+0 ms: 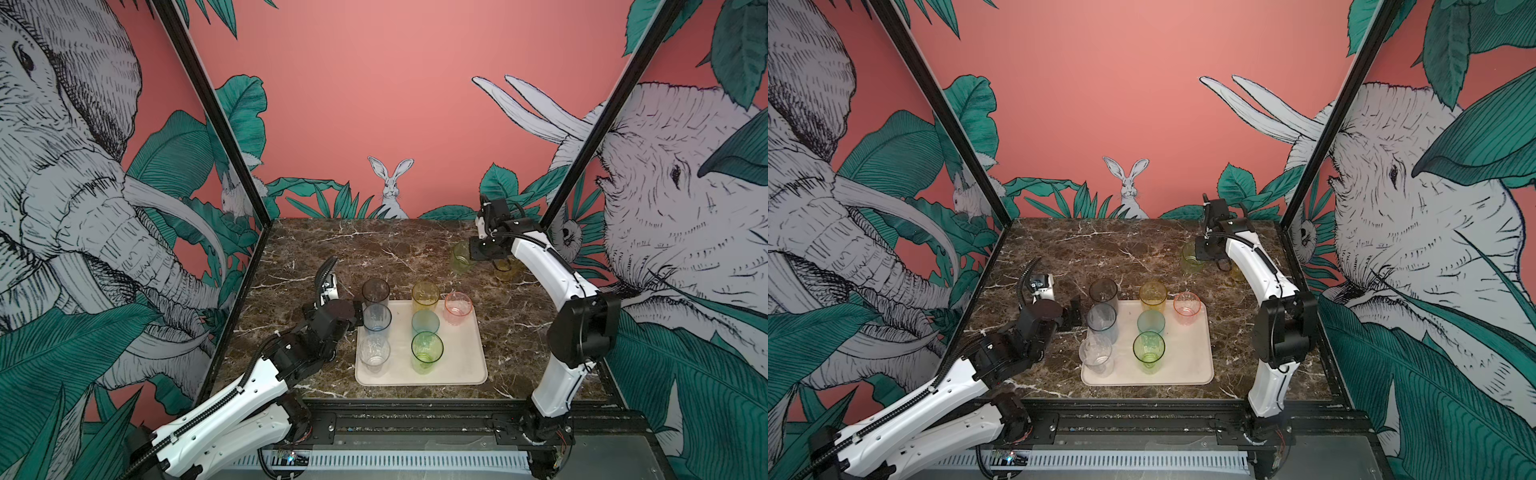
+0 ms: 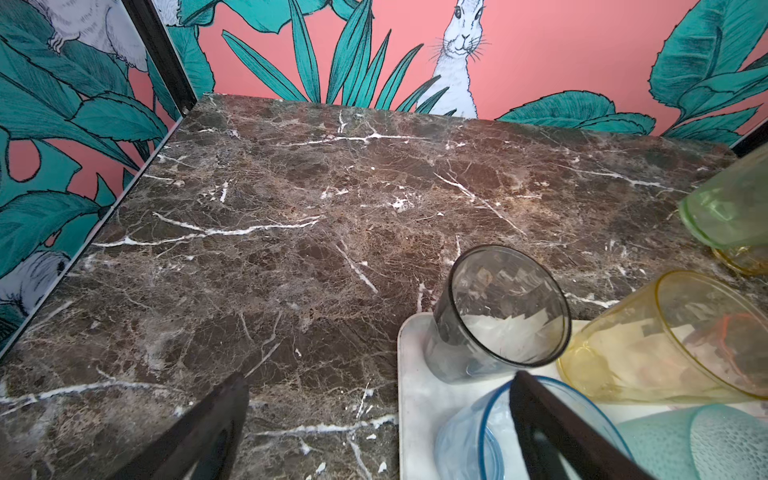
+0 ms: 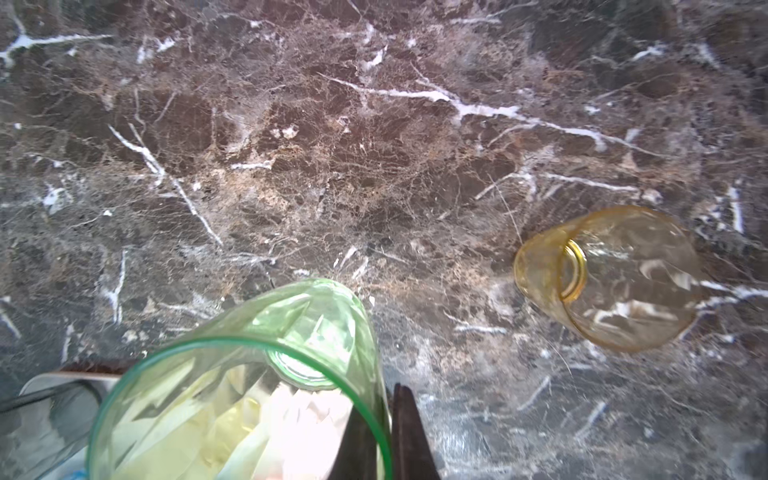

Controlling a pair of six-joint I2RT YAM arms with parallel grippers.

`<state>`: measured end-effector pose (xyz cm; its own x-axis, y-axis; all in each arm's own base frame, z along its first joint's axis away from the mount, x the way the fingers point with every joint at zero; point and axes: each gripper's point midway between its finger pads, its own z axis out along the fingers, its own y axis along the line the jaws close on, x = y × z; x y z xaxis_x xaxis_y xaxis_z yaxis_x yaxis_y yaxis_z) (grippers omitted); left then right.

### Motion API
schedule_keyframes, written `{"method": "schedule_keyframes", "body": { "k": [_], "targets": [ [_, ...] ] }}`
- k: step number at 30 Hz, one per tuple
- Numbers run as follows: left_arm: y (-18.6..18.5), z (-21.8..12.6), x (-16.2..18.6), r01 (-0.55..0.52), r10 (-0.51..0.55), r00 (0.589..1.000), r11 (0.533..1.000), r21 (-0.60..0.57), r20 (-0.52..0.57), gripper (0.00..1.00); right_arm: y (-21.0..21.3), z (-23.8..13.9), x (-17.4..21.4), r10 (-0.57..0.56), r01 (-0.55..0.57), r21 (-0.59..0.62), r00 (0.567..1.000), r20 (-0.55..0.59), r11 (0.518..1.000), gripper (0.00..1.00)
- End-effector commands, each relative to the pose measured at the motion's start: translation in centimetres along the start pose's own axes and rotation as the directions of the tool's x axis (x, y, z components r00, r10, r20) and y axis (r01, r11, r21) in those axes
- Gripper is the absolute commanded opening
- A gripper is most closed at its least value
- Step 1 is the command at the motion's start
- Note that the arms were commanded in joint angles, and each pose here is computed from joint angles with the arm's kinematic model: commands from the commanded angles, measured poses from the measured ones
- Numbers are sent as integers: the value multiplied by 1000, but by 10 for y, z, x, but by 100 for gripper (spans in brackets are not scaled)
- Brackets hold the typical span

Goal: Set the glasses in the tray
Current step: 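Lift the green glass with the right gripper and carry it toward the tray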

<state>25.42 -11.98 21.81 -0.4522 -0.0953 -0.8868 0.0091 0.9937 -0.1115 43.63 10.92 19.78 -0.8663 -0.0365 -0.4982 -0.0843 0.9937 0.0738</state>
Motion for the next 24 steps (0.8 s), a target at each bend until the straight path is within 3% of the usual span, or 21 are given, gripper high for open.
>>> {"method": "schedule_keyframes", "body": {
  "k": [1,15,24],
  "targets": [
    [2,0,0,27,-27,1000,1000,2,7,99,-6,-27,9,-6,5,16,1000,8,1000,0],
    [28,-29,-7,93,-94,994,996,12,51,99,-12,-88,78,24,-24,-31,1000,11,999,0],
    [14,-20,12,89,-87,994,996,28,-65,98,0,-114,131,20,-20,-82,1000,-4,996,0]
  ]
}}
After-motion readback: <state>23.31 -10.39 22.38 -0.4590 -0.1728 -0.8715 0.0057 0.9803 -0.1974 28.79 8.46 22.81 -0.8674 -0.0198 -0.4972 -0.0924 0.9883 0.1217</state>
